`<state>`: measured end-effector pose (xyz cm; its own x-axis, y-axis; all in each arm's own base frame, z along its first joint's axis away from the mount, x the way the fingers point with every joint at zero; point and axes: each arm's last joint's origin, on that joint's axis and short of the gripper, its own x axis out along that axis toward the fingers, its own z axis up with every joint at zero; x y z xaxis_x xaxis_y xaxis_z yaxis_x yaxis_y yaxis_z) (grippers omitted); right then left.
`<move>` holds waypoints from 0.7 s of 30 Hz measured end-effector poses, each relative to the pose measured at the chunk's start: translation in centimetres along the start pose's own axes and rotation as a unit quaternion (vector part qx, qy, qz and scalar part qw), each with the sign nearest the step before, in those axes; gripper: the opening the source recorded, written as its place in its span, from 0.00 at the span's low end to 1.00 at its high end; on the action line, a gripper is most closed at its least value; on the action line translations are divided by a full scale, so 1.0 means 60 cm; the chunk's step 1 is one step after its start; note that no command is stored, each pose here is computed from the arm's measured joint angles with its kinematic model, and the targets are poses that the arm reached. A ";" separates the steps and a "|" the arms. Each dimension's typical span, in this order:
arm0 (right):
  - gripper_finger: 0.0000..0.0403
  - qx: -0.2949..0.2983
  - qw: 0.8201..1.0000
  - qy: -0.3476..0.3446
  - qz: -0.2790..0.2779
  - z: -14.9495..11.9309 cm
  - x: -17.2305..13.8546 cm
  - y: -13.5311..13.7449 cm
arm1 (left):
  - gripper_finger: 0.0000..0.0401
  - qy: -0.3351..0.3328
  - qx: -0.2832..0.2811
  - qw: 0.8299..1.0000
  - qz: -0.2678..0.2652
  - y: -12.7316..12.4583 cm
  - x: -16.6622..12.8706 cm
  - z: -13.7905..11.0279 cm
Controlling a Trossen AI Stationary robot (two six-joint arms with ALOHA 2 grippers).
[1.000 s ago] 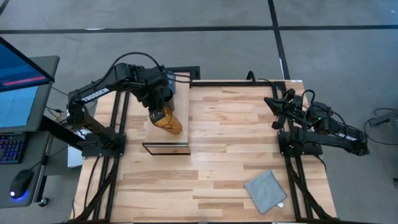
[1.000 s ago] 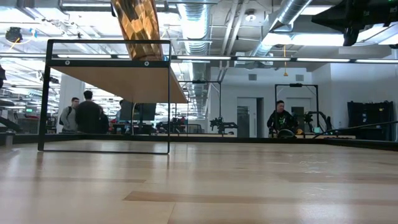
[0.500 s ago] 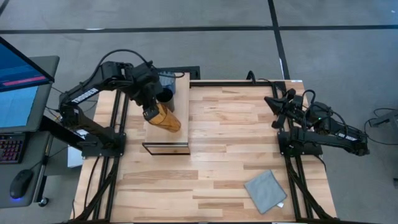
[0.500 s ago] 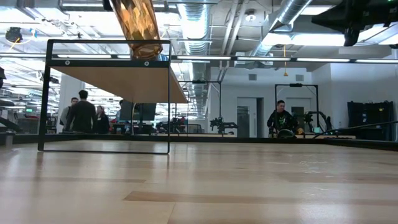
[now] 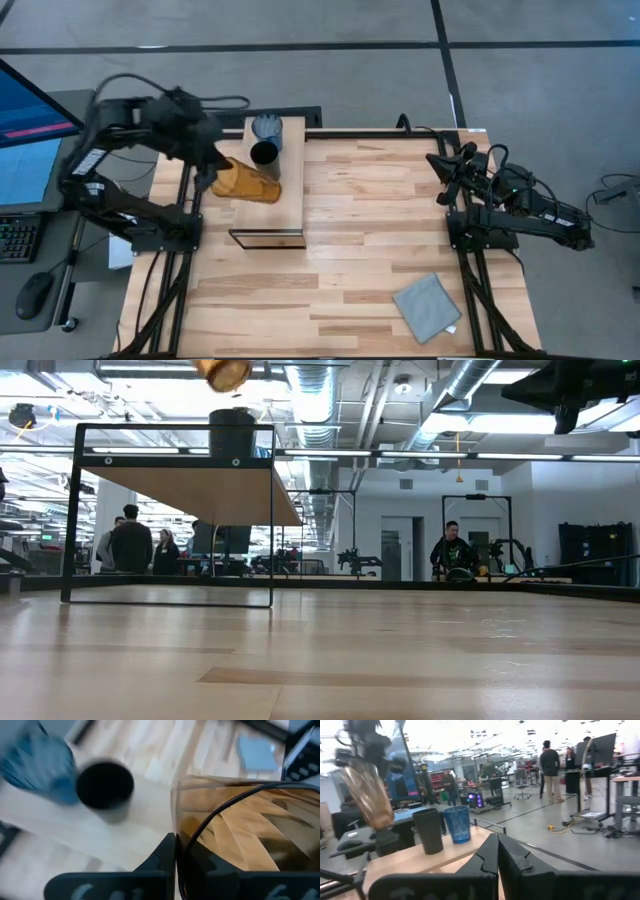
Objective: Stack small to large cups/mugs on shelf
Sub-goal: Put the brown cup on the shelf
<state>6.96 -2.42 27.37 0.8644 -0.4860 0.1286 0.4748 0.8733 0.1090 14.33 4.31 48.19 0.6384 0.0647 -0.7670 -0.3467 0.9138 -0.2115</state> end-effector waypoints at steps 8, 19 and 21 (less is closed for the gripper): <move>0.06 0.004 1.000 -0.006 -0.019 0.002 0.000 -0.002 | 0.00 -0.077 0.014 0.997 0.010 -0.008 -0.057 0.011; 0.06 0.002 0.999 -0.012 -0.046 0.003 0.001 -0.009 | 0.00 0.062 -0.007 0.998 -0.002 0.009 0.047 -0.020; 0.06 0.001 0.999 -0.012 -0.049 0.003 0.001 -0.010 | 0.00 0.086 -0.013 0.996 0.003 0.013 0.065 -0.028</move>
<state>6.72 -2.96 27.50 0.8100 -0.5693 0.1410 0.5559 0.8219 0.1245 15.39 4.60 44.05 0.5105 -0.0014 -0.8599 -0.3688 0.9030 -0.2204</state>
